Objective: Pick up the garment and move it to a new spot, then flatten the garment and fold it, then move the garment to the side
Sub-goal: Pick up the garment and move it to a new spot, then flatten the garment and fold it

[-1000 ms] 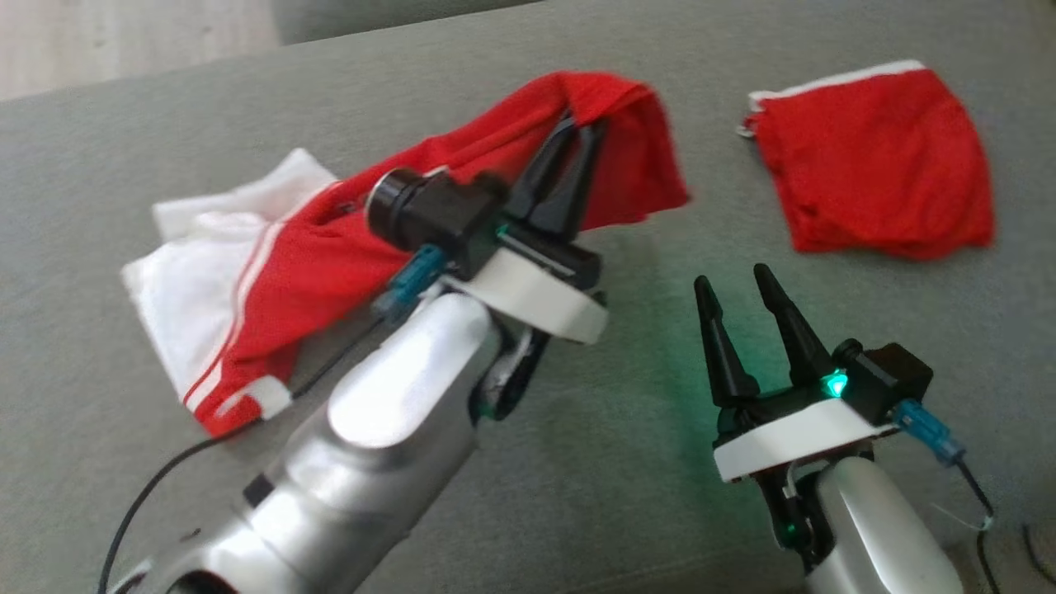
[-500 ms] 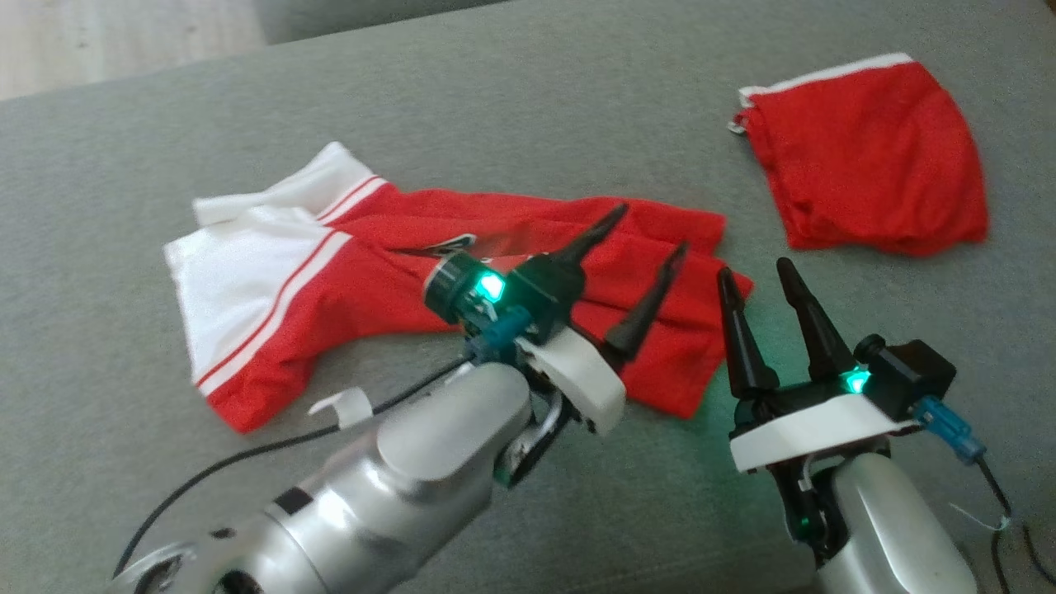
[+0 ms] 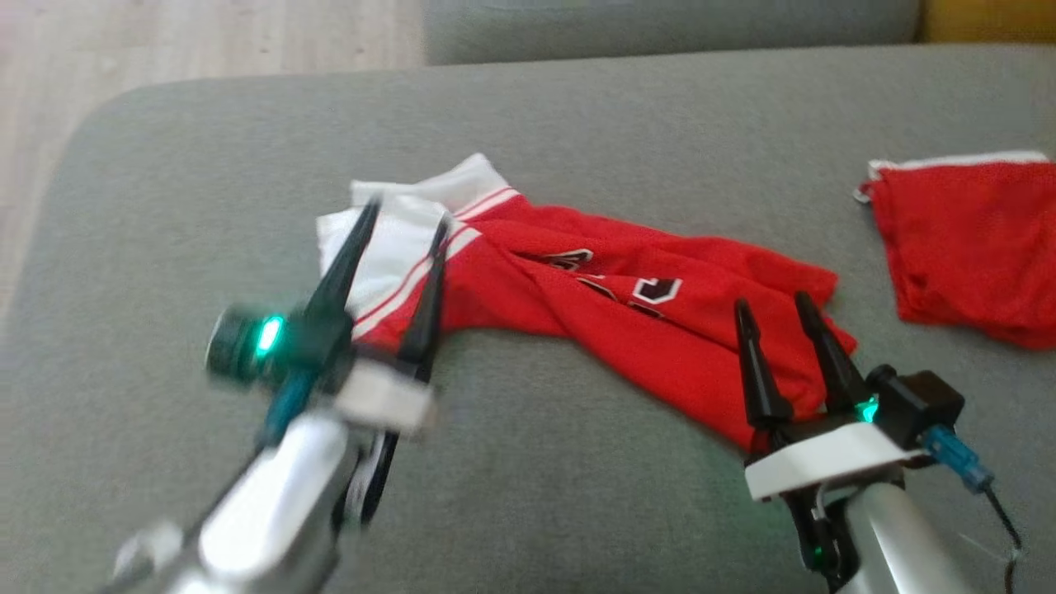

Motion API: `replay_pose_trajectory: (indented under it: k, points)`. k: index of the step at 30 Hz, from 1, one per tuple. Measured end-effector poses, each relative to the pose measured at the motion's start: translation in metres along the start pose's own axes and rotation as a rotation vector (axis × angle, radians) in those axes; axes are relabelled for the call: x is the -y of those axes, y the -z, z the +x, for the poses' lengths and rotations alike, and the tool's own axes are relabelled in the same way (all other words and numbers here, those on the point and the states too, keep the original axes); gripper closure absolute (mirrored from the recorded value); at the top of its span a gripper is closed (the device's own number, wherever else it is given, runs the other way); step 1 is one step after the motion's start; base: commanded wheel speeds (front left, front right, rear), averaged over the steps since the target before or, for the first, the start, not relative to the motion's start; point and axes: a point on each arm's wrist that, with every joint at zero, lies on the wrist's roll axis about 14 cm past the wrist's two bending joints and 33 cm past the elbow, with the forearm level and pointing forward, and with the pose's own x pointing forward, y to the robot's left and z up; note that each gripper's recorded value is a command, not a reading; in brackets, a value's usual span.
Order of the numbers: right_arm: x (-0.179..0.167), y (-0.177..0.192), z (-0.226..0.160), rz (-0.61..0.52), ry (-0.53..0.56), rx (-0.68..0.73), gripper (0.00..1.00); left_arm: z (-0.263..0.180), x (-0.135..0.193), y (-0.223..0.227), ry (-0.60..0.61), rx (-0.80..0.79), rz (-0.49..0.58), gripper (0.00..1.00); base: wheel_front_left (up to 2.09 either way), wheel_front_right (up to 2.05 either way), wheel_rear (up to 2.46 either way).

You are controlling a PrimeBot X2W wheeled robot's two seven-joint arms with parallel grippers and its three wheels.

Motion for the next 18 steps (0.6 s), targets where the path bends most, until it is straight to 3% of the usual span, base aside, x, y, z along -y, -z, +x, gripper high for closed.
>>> replay_pose_trajectory:
  k: [8, 18]
  points:
    - [-0.019, 0.007, 0.001, -0.004, -0.055, -0.019, 0.00, -0.096, -0.039, 0.050, -0.245, -0.132, -0.096, 0.00, 0.00, 0.00, 0.00]
    - [-0.016, 0.014, 0.008, -0.029, -0.054, -0.041, 0.00, -0.090, -0.036, 0.044, -0.236, -0.086, -0.124, 0.00, 0.00, 0.00, 0.00]
